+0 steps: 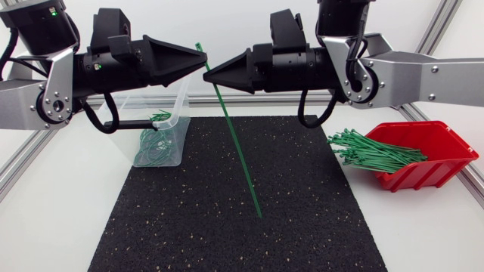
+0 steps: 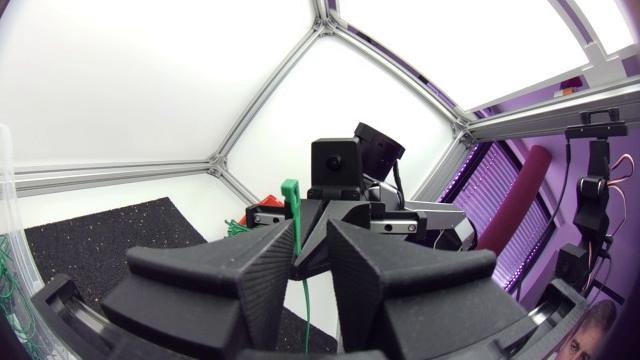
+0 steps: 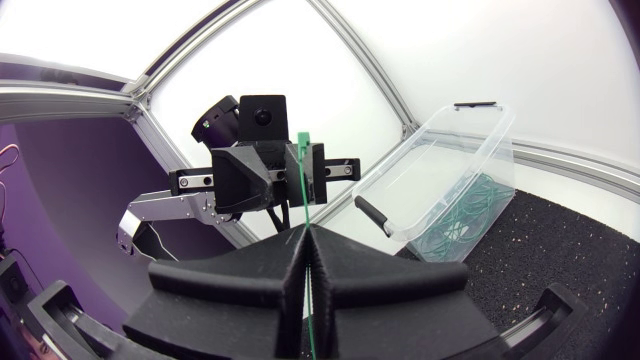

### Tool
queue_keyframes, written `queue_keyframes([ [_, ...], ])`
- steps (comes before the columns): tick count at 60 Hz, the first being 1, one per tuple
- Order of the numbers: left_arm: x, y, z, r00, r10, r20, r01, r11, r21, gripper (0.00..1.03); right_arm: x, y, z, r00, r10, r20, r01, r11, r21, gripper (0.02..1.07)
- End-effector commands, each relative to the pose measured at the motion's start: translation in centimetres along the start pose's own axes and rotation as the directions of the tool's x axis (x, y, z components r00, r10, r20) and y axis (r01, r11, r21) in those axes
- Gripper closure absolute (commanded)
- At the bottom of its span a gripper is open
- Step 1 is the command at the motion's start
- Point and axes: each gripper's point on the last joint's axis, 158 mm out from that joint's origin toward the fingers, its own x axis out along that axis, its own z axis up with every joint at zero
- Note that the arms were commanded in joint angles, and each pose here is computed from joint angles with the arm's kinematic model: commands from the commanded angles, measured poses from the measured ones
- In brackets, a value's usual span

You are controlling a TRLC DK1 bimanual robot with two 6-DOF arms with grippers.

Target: Take a green cable tie from the red box, thread the tail through the head to close it, then place it in the transparent bin on the left.

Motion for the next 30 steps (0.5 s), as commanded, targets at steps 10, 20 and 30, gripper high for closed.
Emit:
queue_keyframes([
  [10, 0.21, 0.23, -0.78, 1.0, -0.01, -0.011, 0.01, 0.999, -0.039, 0.78, 0.09, -1.13, -0.98, 1.0, -0.002, -0.008, 0.002, 0.996, 0.091, 1.02],
  [20, 0.27, 0.3, -1.0, 1.0, -0.009, -0.012, 0.009, 0.999, -0.044, 0.79, 0.15, -1.02, -1.06, 1.0, 0.01, 0.008, -0.011, 0.992, 0.123, 1.02],
  [30, 0.58, 0.43, -1.26, 1.0, -0.005, -0.012, 0.004, 0.999, -0.052, 0.85, 0.31, -0.99, -1.13, 1.0, 0.014, 0.011, -0.015, 0.991, 0.136, 1.02],
])
